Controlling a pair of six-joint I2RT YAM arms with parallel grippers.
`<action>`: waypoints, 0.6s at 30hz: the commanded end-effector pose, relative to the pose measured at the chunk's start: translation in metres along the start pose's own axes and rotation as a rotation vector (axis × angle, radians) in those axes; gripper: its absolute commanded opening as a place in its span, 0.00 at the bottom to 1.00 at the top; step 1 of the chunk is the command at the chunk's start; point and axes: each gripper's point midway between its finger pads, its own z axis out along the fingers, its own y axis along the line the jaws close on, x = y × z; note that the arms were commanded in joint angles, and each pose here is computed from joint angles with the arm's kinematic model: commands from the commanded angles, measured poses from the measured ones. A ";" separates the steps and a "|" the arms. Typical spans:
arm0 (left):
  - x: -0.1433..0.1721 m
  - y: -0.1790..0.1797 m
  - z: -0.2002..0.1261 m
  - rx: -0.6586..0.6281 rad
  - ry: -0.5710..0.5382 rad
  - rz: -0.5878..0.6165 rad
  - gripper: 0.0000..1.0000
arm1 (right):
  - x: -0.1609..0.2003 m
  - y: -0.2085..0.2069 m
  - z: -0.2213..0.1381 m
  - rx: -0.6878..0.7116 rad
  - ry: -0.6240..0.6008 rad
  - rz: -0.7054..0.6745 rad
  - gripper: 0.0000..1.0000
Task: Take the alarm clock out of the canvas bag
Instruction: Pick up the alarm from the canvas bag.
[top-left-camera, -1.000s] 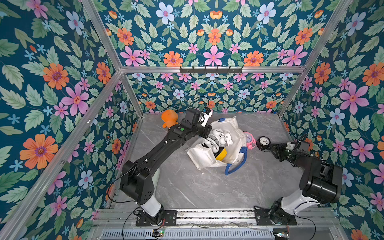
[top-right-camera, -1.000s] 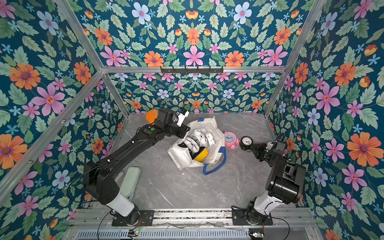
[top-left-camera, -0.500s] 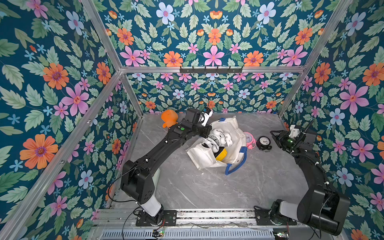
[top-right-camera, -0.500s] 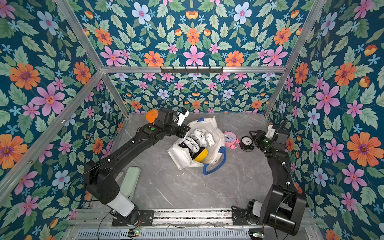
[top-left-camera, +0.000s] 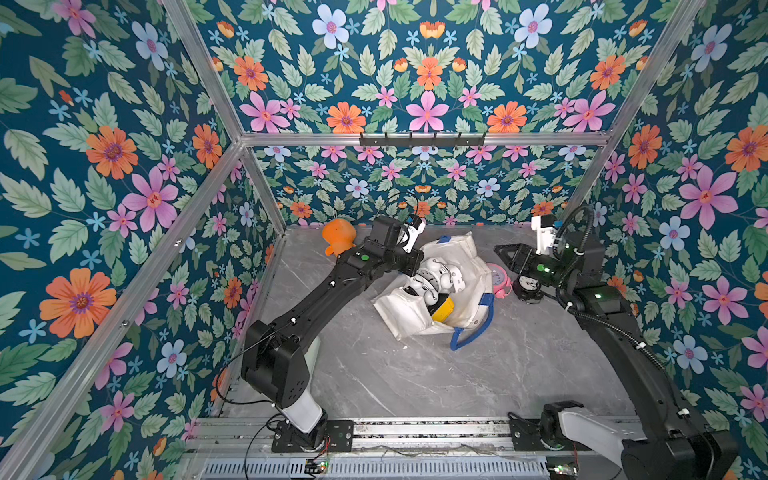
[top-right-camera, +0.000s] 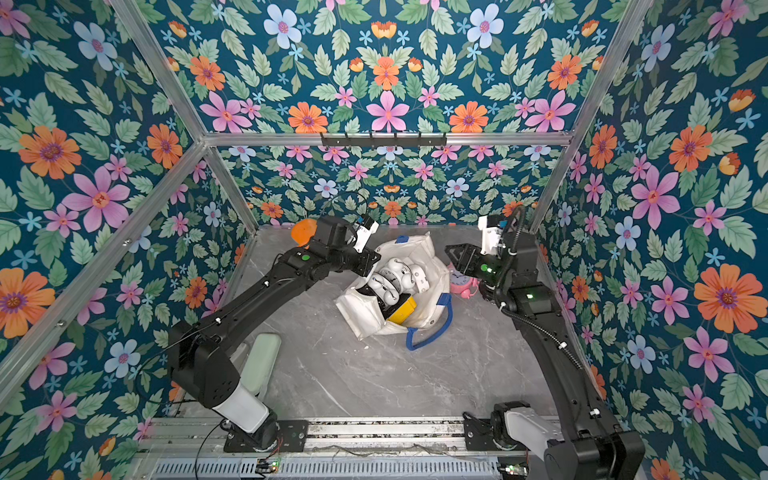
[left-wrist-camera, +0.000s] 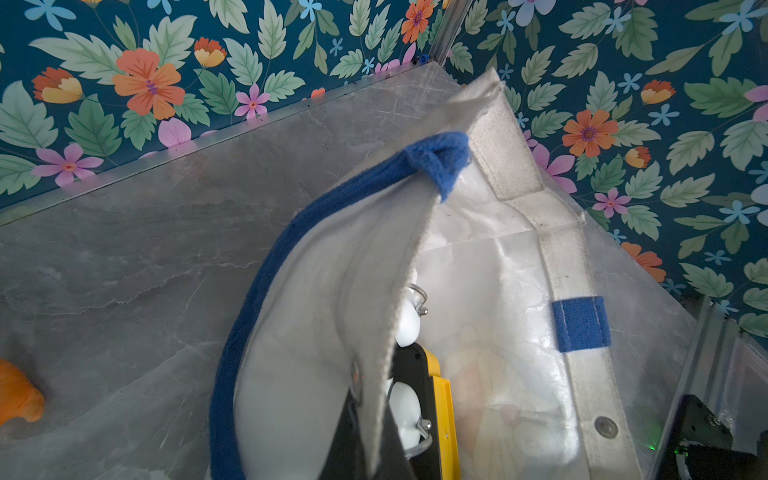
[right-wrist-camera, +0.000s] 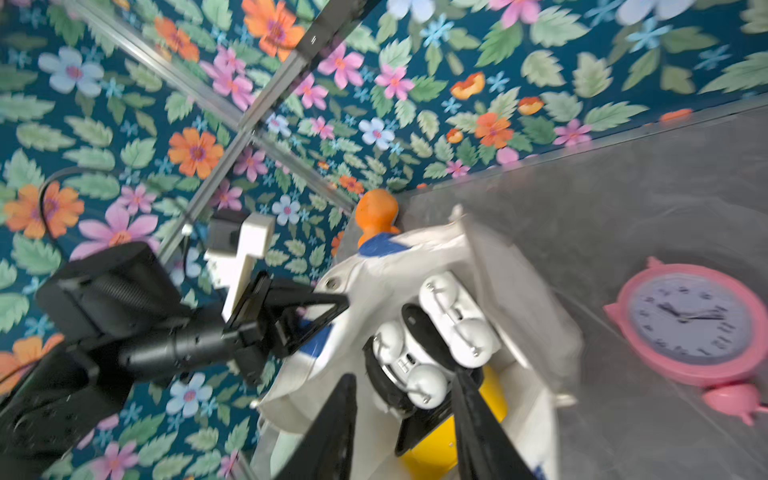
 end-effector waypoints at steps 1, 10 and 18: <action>-0.012 -0.008 -0.006 0.034 -0.042 0.012 0.00 | 0.017 0.012 0.009 0.049 0.045 -0.123 0.39; -0.013 -0.009 -0.007 0.036 -0.047 0.011 0.00 | 0.069 0.016 0.045 0.056 0.193 -0.253 0.36; -0.013 -0.009 -0.005 0.043 -0.046 0.010 0.00 | 0.108 -0.021 0.075 0.172 0.340 -0.328 0.36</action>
